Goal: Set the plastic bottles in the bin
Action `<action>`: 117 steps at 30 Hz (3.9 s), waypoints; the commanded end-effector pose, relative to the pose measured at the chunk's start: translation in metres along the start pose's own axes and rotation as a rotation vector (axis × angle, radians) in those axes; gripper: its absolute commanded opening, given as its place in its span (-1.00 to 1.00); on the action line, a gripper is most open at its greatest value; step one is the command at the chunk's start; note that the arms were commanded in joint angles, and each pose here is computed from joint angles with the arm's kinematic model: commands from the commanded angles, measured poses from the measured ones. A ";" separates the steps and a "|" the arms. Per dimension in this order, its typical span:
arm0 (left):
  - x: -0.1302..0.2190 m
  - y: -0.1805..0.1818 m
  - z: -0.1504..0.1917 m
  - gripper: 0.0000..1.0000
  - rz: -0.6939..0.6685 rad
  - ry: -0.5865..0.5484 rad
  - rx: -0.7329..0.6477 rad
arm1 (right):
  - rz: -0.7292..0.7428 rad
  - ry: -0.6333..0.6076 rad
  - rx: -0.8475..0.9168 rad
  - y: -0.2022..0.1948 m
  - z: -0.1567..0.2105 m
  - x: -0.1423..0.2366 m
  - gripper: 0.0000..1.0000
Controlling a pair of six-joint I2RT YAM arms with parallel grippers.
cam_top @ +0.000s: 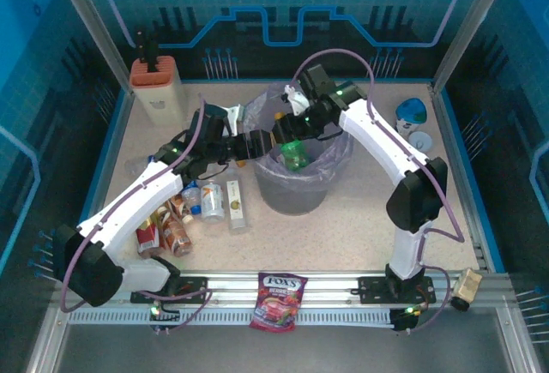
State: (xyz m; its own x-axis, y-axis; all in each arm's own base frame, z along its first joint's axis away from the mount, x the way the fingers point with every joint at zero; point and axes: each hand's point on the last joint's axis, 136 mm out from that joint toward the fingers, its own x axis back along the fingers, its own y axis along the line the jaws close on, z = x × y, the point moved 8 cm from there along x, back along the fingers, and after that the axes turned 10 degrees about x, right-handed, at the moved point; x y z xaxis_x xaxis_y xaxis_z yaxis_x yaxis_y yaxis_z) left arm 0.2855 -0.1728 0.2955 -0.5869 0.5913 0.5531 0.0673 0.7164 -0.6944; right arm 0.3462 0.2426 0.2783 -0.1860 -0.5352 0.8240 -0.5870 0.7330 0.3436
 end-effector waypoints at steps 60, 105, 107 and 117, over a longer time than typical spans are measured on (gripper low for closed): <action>0.115 0.292 -0.076 0.98 -0.549 -0.544 1.003 | -0.429 -0.381 0.236 0.068 0.007 0.164 0.69; 0.078 0.311 -0.126 0.25 -0.514 -0.450 0.914 | -0.045 -0.522 -0.215 -0.041 0.094 0.194 0.64; 0.091 0.294 -0.131 0.24 -0.500 -0.473 0.878 | -0.056 -0.529 -0.250 -0.050 0.098 0.189 0.64; 0.158 0.141 -0.135 0.17 -0.322 -0.529 0.486 | -0.187 -0.500 -0.352 -0.073 0.105 0.146 0.54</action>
State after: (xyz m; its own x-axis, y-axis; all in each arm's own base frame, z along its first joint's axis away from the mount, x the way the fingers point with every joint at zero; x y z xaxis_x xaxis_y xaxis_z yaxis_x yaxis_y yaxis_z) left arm 0.3267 0.1084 0.3034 -0.7989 -0.0459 0.5997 -0.5731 0.3605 -0.7359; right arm 0.2730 0.0657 0.3266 -0.5020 -0.7018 0.5054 -0.3480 0.6989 0.6248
